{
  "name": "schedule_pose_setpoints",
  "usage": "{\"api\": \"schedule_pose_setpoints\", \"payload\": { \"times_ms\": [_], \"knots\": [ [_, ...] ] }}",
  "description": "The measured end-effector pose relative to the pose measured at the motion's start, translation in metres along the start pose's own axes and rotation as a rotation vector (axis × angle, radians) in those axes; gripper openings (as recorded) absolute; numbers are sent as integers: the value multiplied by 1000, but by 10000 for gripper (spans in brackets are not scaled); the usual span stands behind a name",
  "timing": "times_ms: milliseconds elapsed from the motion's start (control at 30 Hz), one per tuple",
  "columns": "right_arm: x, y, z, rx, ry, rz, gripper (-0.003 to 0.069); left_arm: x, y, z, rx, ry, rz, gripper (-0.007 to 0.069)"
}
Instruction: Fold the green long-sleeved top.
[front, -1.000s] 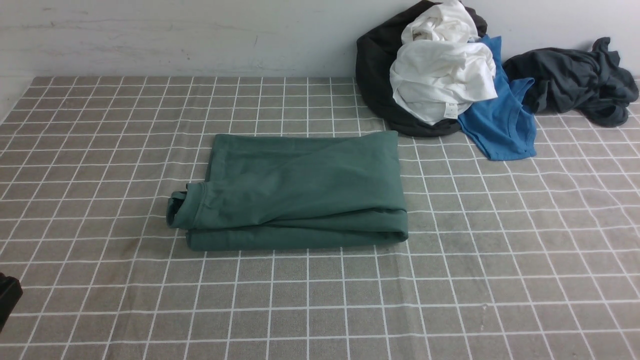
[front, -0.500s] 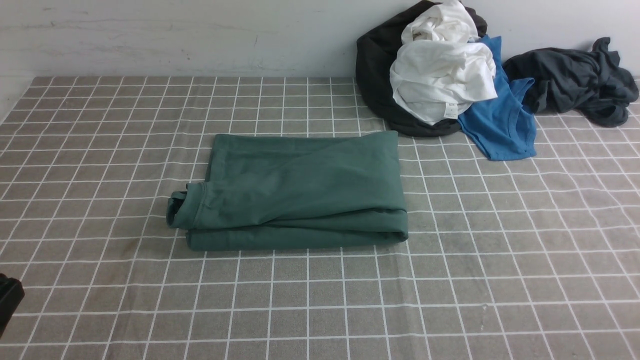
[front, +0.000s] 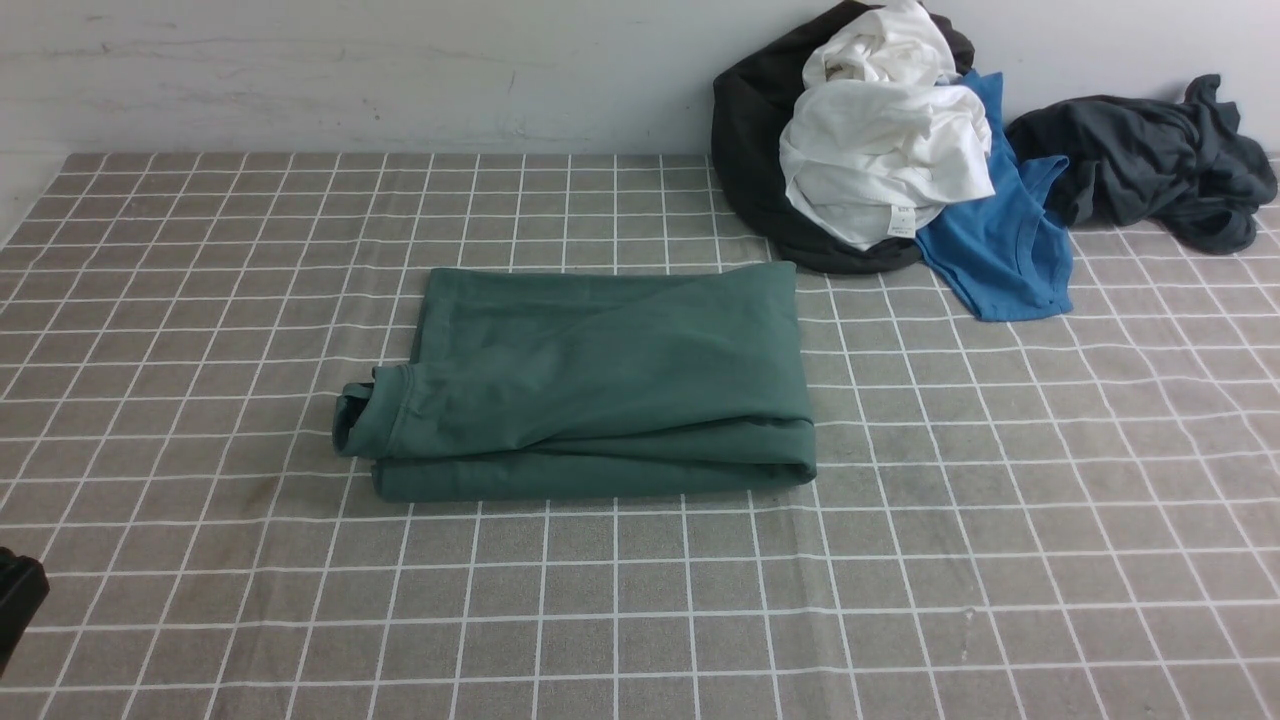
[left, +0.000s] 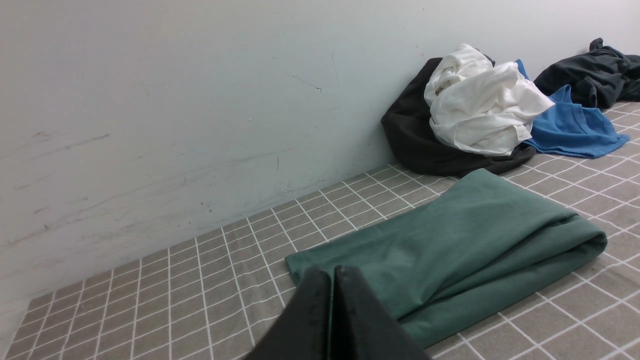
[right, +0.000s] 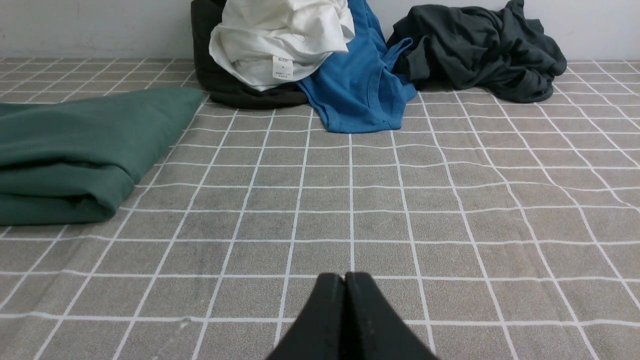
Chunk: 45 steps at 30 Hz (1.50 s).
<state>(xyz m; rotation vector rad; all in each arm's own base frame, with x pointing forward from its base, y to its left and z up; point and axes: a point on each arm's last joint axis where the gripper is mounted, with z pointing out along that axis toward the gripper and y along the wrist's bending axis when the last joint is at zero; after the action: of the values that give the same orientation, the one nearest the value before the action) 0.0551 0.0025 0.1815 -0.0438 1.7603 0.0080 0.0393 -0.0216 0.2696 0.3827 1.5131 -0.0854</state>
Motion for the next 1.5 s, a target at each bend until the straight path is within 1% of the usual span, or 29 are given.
{"api": "schedule_pose_setpoints", "payload": {
  "times_ms": [233,367,433,500,600,633,667,700,867,1133,1200,1233,1267,1300,1333,1500],
  "knots": [
    [0,0,0,1,0,1,-14,2,0,1,0,5,-2,-6],
    [0,0,0,1,0,1,-14,21,-3,5,9,55,-12,-6],
    [0,0,0,1,0,1,-14,39,-6,5,4,87,2,-6],
    [0,0,0,2,0,2,-14,54,-5,7,-33,107,-22,-6],
    [0,0,0,2,0,2,-14,75,-2,11,-121,115,-190,-6],
    [0,0,0,2,0,2,-14,76,-2,11,-131,112,-207,-6],
    [0,0,0,2,0,2,-14,79,0,12,-167,93,-243,-6],
    [0,0,0,2,0,2,-14,78,2,12,-180,81,-247,-6],
    [0,0,0,2,0,2,-14,73,7,11,-230,24,-176,-6],
    [0,0,0,2,1,2,-14,75,7,11,-234,33,-191,-6],
    [0,0,0,2,1,2,-14,81,5,11,-222,98,-248,-6],
    [0,0,0,2,1,2,-14,87,4,10,-222,163,-284,-6],
    [0,0,0,2,1,2,-14,88,4,10,-221,176,-271,-6],
    [0,0,0,2,1,2,-14,95,3,8,-233,254,-326,-6],
    [0,0,0,2,1,2,-14,99,3,7,-243,302,-339,-6],
    [0,0,0,2,1,2,-14,100,4,6,-249,323,-307,-6]
  ]
}}
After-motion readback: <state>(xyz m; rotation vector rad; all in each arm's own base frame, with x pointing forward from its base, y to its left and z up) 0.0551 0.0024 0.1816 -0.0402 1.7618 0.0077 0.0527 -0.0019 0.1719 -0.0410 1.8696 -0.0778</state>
